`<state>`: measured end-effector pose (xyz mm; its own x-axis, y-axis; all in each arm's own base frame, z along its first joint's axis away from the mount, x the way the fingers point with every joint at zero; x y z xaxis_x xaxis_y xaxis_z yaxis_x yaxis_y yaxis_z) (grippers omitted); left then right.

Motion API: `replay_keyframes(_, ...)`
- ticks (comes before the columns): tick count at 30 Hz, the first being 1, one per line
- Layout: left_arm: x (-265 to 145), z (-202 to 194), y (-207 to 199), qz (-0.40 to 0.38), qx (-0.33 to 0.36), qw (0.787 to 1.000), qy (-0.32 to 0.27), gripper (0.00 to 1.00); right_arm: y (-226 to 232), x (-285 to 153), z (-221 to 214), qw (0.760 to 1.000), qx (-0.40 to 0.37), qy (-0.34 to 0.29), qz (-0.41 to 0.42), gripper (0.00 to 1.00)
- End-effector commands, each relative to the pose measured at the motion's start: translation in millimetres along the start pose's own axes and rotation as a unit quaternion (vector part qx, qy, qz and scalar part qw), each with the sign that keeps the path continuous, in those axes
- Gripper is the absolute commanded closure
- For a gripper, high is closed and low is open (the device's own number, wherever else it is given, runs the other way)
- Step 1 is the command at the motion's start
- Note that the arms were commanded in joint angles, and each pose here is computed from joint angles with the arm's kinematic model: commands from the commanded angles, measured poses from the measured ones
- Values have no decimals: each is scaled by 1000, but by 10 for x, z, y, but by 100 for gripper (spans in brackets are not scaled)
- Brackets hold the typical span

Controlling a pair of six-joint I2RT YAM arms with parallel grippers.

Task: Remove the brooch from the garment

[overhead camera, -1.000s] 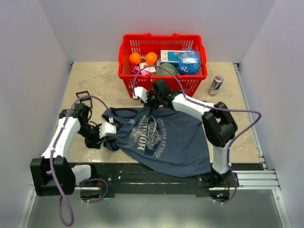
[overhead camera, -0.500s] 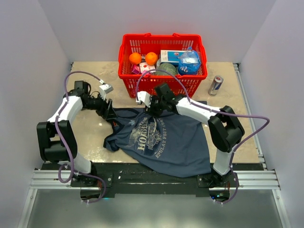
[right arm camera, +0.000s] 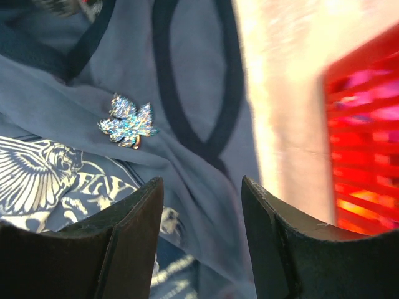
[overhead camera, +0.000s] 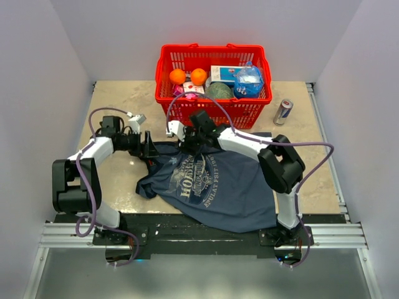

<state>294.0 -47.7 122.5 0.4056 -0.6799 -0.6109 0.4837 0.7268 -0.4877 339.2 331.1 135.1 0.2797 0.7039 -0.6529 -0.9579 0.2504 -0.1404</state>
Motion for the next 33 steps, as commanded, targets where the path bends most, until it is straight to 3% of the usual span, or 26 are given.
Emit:
replay_keyframes(1,76,-128,-173,-7,-8,1000,2,17,-22,143,87,1000,-7,-11,-5,44)
replay_keyframes(7,259,-173,-305,-42,2,999,13,17,1,293,-47,1000,-7,6,-11,45)
replay_keyframes(11,391,-209,-229,-55,-18,997,44,29,46,327,-109,1000,0,12,-19,53)
replay_keyframes(12,412,-184,-220,-61,-21,997,45,34,47,326,-122,1000,2,14,-22,57)
replay_keyframes(13,425,-179,-239,-78,-25,996,46,49,70,319,-147,1000,4,17,-21,59)
replay_keyframes(15,462,-201,-232,-99,-22,993,52,63,67,277,-145,1000,6,17,-26,64)
replay_keyframes(16,466,-210,-239,-108,-26,992,54,80,88,269,-197,999,9,23,-23,64)
replay_keyframes(18,463,-214,-238,-111,-25,992,54,100,131,217,-193,1000,12,21,-17,66)
replay_keyframes(24,249,-278,-234,-75,-30,996,47,100,258,6,-364,999,8,43,-18,68)
replay_keyframes(29,154,-441,-218,-36,-33,998,30,100,352,-101,-444,999,12,47,-9,62)
replay_keyframes(33,188,-424,-204,-47,-35,998,33,100,309,-180,-167,1000,26,13,0,57)
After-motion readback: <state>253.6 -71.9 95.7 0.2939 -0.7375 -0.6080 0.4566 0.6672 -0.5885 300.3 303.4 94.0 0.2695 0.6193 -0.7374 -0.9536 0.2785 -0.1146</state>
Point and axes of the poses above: each gripper's point midway between its finger pads, its own x axis out along the fingers, its own y axis along the line the jaws close on, z = x × y, the point moved 7 cm from there along -x, back along the fingers, and after that the axes turned 6 degrees about x, right-handed, at the moved point
